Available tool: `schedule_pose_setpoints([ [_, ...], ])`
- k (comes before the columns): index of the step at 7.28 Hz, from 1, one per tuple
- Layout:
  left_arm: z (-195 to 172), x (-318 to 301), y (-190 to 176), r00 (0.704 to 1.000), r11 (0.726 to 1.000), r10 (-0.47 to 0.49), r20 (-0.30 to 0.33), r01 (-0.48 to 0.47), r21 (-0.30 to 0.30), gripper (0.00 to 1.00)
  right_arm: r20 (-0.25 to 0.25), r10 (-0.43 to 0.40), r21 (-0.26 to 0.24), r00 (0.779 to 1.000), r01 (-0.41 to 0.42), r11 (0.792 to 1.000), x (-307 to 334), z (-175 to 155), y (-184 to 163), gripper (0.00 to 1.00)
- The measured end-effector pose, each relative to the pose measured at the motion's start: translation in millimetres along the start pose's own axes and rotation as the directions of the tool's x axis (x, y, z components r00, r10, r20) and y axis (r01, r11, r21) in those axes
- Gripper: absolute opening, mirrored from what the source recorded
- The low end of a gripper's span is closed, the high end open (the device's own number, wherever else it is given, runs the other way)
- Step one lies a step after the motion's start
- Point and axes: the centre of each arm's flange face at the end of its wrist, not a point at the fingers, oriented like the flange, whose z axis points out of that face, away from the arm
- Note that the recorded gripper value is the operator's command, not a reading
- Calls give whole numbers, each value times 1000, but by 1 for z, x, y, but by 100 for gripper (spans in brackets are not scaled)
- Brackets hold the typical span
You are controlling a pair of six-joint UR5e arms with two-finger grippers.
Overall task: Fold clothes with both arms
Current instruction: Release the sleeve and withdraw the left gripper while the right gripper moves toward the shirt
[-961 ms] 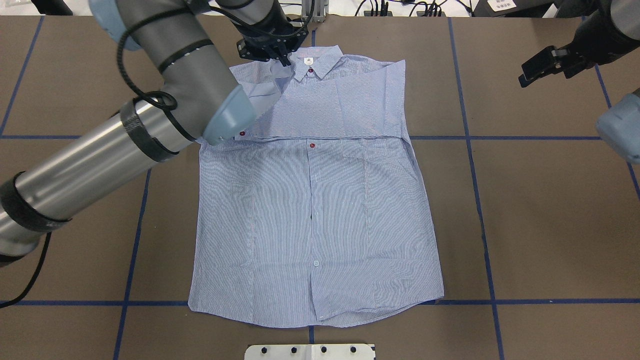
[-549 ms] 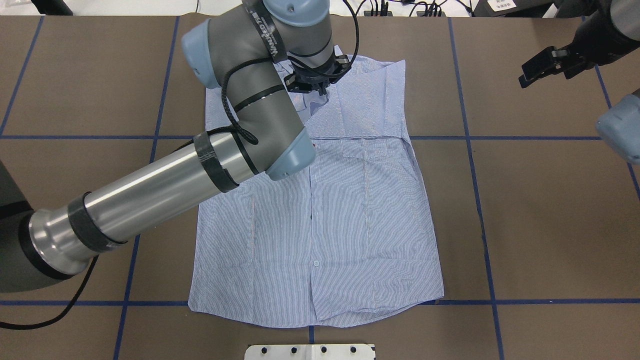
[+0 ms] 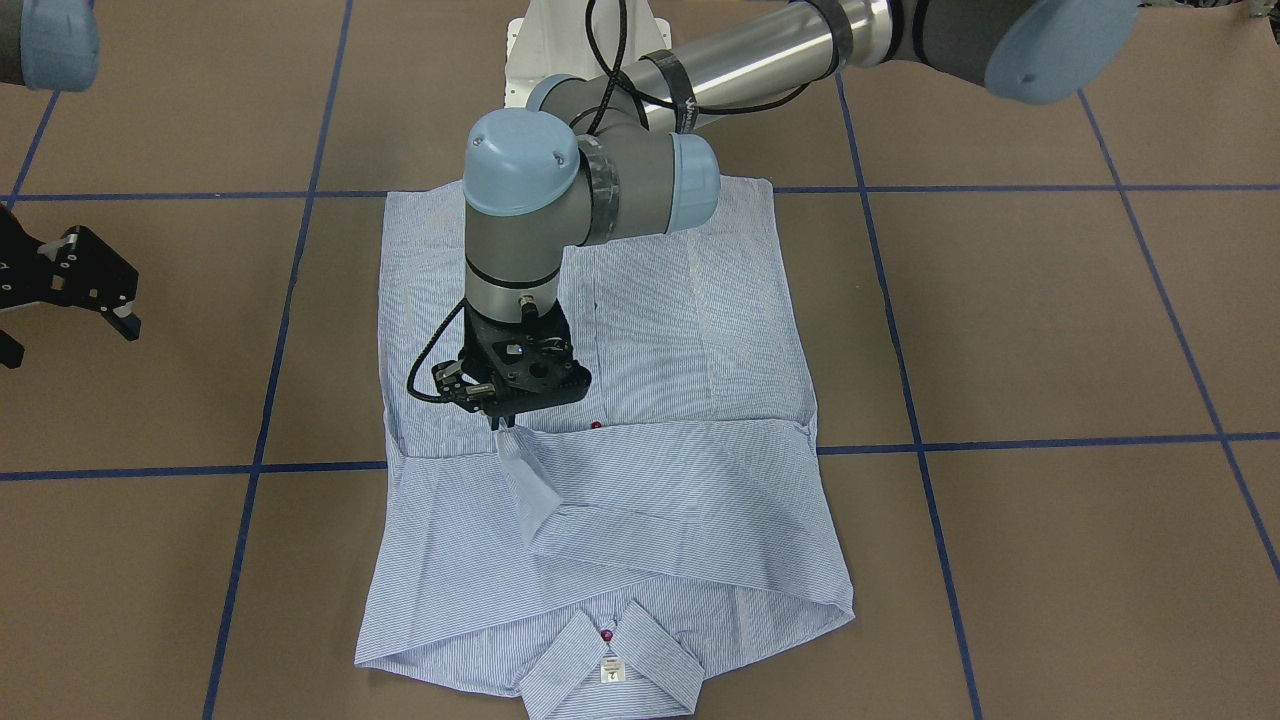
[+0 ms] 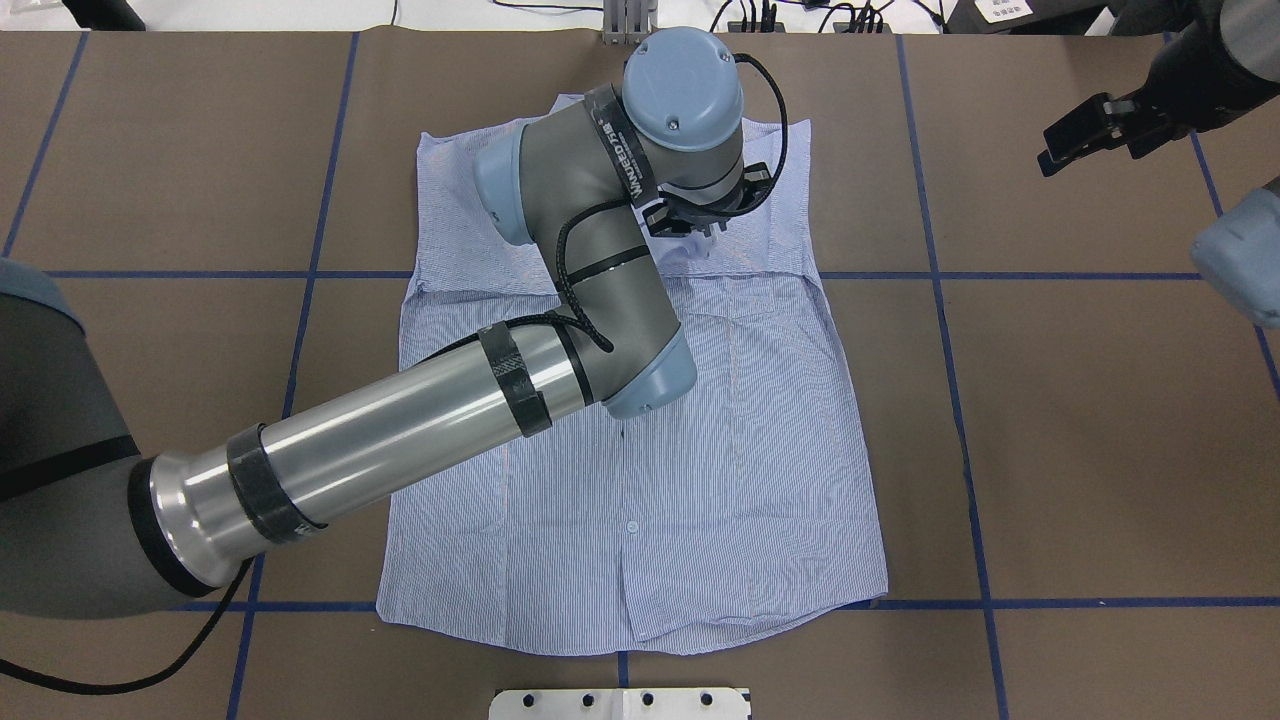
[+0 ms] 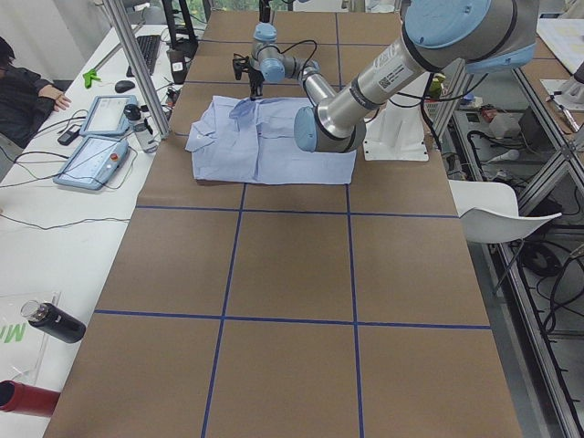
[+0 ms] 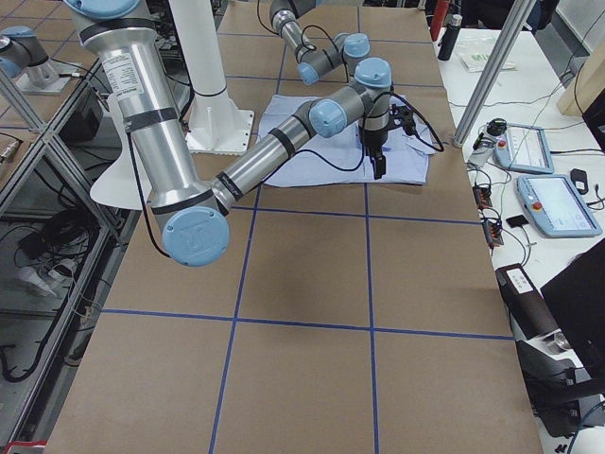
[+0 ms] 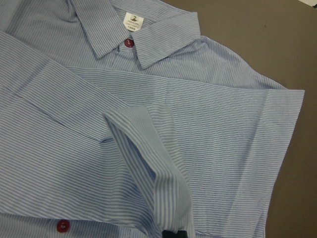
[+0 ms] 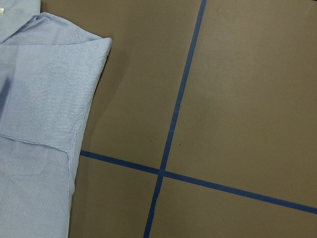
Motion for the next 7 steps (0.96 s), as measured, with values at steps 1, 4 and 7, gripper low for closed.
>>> schedule_pose_setpoints([
  [1, 3, 6, 15, 999, 1000, 18, -41, -19, -13, 100, 1, 2, -1, 1000, -2, 1000, -1, 1, 0, 99],
  [4, -8, 22, 37, 989, 992, 96, -110, -104, -68, 100, 13, 49, -15, 999, -49, 999, -21, 13, 4, 99],
  [7, -5, -47, 42, 971, 965, 223, -83, -232, -125, 100, 30, 163, 9, 986, -164, 986, -96, 53, 28, 99],
])
